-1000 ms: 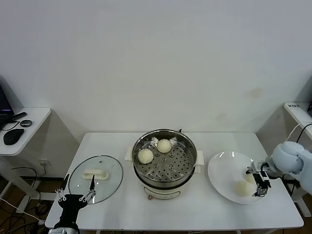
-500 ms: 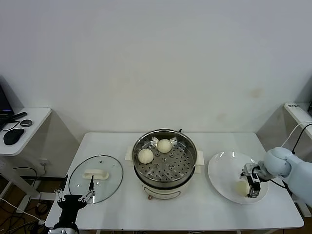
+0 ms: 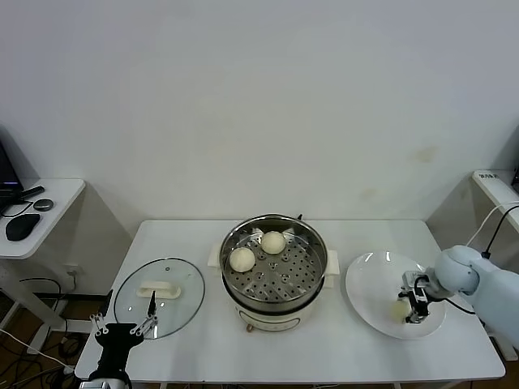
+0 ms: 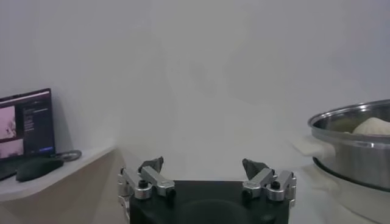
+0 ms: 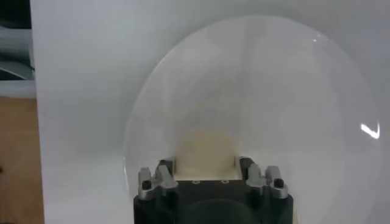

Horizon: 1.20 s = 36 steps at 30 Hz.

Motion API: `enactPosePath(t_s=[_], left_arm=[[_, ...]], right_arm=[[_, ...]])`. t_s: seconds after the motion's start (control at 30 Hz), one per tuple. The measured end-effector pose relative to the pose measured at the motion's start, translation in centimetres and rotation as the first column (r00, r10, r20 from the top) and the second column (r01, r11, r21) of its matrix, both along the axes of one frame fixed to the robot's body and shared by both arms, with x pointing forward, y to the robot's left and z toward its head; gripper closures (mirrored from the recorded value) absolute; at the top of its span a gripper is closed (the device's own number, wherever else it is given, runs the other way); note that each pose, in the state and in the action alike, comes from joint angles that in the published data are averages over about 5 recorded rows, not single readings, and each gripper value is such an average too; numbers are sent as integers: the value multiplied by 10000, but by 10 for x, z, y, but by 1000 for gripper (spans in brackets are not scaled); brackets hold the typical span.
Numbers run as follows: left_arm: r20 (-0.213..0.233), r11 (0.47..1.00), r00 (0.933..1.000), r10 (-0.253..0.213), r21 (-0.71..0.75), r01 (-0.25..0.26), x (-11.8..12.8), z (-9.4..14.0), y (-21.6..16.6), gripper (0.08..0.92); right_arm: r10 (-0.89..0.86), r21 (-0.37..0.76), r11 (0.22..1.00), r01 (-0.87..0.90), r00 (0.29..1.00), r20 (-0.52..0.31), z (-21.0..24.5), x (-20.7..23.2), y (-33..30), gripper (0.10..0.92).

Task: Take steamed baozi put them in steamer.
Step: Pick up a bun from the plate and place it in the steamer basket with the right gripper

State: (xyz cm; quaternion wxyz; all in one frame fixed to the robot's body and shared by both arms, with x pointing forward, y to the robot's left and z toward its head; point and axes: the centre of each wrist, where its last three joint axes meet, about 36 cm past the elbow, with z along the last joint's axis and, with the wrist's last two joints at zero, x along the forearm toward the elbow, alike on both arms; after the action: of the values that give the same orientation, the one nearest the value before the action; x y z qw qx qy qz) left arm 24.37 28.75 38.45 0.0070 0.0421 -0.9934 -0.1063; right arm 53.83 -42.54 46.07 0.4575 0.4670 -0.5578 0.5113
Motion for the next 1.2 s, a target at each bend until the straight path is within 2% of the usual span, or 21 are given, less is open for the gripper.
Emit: enactPosePath(t_s=[0.3,0.5,0.67,0.8,0.9,1.2], left_arm=[[53,10000,10000,-62,-17,62,1,1,-1,177],[86,9999,9999,-140,-26,140,4,-2,-2,177],[152,9998,9997,-184,-10,184,6,-1,-2,177],[201,9998,9996,-193,4,193,8,0,-2,177],[247,9998,9995,-173,9,173,9,2,-1,177],[283,10000,9996,-58,7,58,8,4,0,177]], right_arm=[[275,307,9991,-288,9988,401,50,14,0,462],[782,972,9913,-893,9907,1118,125,41,17,458],[1946,1549,9621,-2242,9632,1853,193,57,60,454],[3318,1717,9116,-3734,9152,2286,232,60,110,451],[4439,1659,8586,-4851,8653,2328,243,57,149,444],[7283,1060,6482,-7541,6545,2031,224,49,241,429]])
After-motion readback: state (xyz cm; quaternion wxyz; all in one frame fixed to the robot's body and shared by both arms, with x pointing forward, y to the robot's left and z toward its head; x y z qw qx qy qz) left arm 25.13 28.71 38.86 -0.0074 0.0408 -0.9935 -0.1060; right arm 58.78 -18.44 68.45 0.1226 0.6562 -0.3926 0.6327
